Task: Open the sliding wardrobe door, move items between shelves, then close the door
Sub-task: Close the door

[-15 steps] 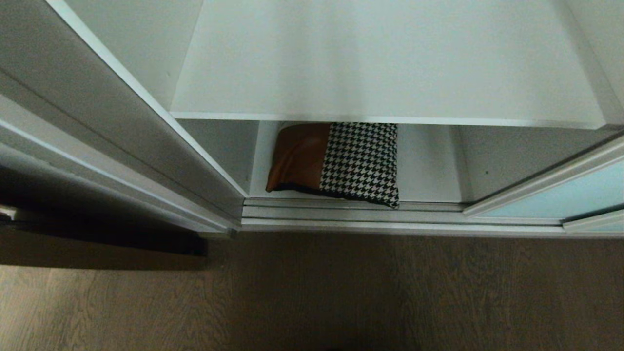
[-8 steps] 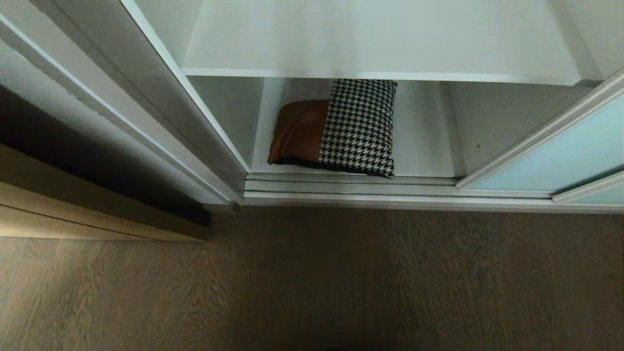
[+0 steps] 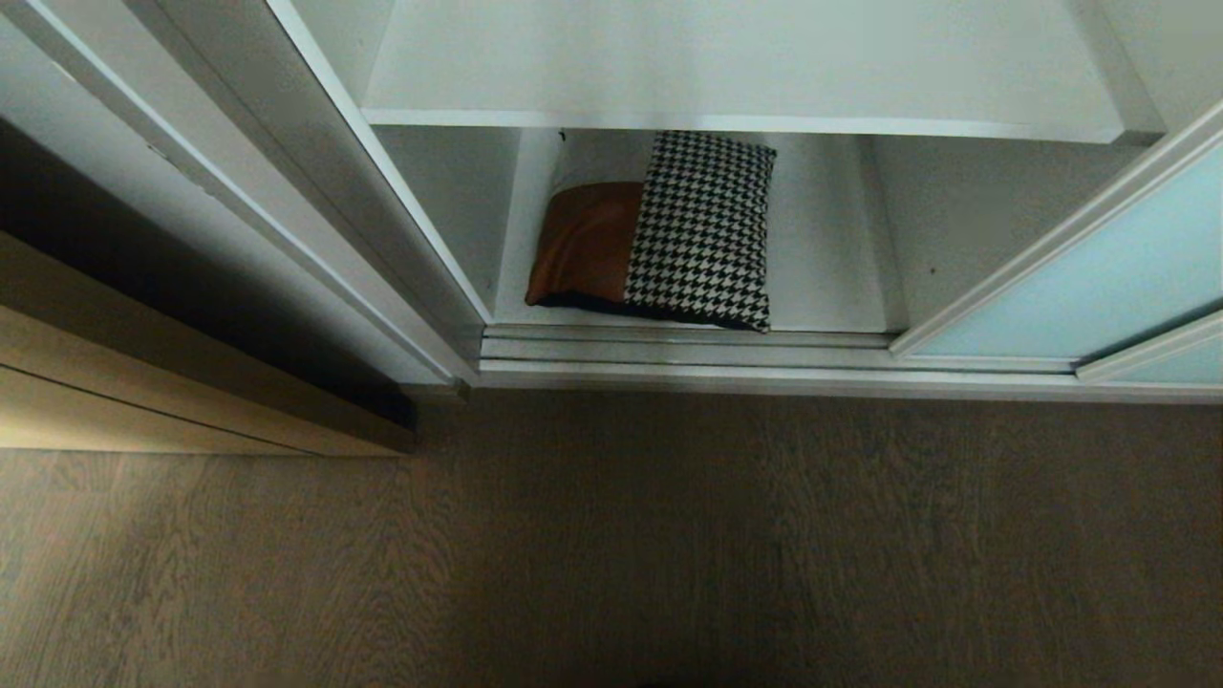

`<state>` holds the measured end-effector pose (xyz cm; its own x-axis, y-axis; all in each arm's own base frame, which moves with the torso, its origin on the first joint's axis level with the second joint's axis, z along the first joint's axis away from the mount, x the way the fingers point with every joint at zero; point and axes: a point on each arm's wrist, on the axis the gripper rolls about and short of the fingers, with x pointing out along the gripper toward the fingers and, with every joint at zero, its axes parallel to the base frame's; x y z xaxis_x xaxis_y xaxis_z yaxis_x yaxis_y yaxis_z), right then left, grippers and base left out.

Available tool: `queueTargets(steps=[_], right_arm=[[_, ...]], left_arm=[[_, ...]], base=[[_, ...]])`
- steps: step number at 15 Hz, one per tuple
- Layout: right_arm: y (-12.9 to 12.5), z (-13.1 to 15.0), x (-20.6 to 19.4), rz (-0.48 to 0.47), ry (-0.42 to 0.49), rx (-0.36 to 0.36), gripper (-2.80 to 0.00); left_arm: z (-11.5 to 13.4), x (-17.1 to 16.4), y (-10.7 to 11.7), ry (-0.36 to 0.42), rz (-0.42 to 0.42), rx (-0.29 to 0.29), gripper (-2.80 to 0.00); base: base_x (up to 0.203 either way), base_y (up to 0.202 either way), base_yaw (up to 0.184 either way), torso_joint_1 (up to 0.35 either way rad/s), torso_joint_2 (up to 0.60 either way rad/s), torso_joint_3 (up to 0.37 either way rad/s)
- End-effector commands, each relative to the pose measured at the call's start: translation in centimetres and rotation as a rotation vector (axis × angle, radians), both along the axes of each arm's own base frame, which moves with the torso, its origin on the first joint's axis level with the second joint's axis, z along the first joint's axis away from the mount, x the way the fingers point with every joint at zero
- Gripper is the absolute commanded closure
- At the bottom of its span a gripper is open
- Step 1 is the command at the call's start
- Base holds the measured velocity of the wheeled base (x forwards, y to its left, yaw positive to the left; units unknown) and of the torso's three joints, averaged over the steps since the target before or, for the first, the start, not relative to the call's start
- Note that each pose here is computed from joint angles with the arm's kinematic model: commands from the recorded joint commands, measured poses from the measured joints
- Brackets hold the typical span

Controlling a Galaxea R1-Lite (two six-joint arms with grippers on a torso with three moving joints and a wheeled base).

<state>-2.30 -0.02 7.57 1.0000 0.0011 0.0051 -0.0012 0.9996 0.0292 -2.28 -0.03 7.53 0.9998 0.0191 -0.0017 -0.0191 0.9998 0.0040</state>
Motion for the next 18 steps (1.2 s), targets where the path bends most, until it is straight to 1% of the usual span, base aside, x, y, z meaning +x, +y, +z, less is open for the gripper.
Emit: queueTargets(steps=[1,8,9,18], right_arm=[[0.0,0.0,0.01,0.0,0.001,0.0,0.0],[0.0,0.0,0.01,0.0,0.001,0.0,0.0],[0.0,0.0,0.01,0.0,0.001,0.0,0.0],[0.0,-0.03,0.02,0.0,0.002,0.0,0.0]], left_arm=[[-0.04,0.02,0.0,0.003,0.001,0.001,0.0],[-0.02,0.02,0.0,0.002,0.002,-0.002,0.0],[0.0,0.02,0.0,0.001,0.001,-0.002,0.0],[0.01,0.01,0.0,0.001,0.002,-0.002,0.0]], base=[[0.0,0.0,0.0,0.0,0.0,0.0],[0.0,0.0,0.0,0.0,0.0,0.0],[0.004,-0.096,0.004,0.012,0.0,0.0],[0.0,-0.192,0.001,0.004,0.0,0.0]])
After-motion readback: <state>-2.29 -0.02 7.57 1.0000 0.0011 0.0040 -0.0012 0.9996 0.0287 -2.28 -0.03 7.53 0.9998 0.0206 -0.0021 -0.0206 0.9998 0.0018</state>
